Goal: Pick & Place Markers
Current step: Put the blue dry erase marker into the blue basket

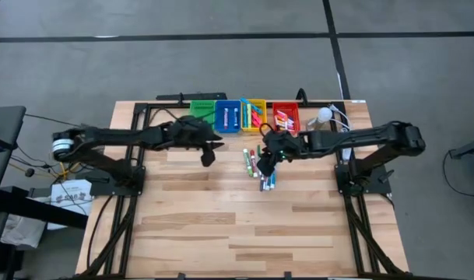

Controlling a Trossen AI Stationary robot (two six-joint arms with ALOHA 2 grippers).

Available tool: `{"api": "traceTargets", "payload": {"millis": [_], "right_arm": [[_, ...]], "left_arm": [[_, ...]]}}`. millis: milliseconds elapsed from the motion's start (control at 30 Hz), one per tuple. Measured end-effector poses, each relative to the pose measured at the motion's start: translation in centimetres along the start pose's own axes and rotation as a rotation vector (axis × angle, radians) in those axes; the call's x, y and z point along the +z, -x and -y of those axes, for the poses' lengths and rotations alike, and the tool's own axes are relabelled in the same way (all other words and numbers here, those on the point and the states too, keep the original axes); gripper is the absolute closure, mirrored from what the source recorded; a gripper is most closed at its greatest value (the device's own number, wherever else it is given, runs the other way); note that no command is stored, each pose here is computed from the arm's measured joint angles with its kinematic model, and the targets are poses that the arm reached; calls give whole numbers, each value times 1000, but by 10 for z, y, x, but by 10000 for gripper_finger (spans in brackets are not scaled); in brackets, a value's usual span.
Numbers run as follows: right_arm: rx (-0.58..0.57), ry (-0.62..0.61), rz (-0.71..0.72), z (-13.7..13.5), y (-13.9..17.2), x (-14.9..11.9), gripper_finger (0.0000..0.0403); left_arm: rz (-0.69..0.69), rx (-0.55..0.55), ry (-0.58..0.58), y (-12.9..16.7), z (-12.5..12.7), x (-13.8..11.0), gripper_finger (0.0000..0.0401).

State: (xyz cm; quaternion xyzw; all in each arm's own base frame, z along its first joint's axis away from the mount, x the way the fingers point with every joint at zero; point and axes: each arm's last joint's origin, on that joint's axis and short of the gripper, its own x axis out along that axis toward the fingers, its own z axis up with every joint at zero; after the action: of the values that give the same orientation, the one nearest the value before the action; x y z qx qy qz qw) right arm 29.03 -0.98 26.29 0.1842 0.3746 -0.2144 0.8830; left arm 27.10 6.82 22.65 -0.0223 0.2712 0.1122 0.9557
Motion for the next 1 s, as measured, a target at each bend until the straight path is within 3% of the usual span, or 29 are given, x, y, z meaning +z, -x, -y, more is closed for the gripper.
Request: {"api": "traceTargets", "payload": {"millis": [200, 367, 467, 667, 1000], "right_arm": [[-13, 6, -39, -1, -18, -4, 280], [-10, 33, -69, -7, -40, -8, 280], [-7, 19, -71, -11, -52, -11, 280], [4, -138, -35, -14, -62, -9, 280], [-120, -470, 71, -13, -81, -11, 280]], "left_arm": [[97, -14, 207, 44, 4, 3, 300], [155, -62, 297, 69, 12, -5, 300], [169, -90, 292, 79, 17, -13, 300], [181, -114, 258, 88, 21, -26, 300], [145, -31, 182, 83, 18, -45, 300]]}}
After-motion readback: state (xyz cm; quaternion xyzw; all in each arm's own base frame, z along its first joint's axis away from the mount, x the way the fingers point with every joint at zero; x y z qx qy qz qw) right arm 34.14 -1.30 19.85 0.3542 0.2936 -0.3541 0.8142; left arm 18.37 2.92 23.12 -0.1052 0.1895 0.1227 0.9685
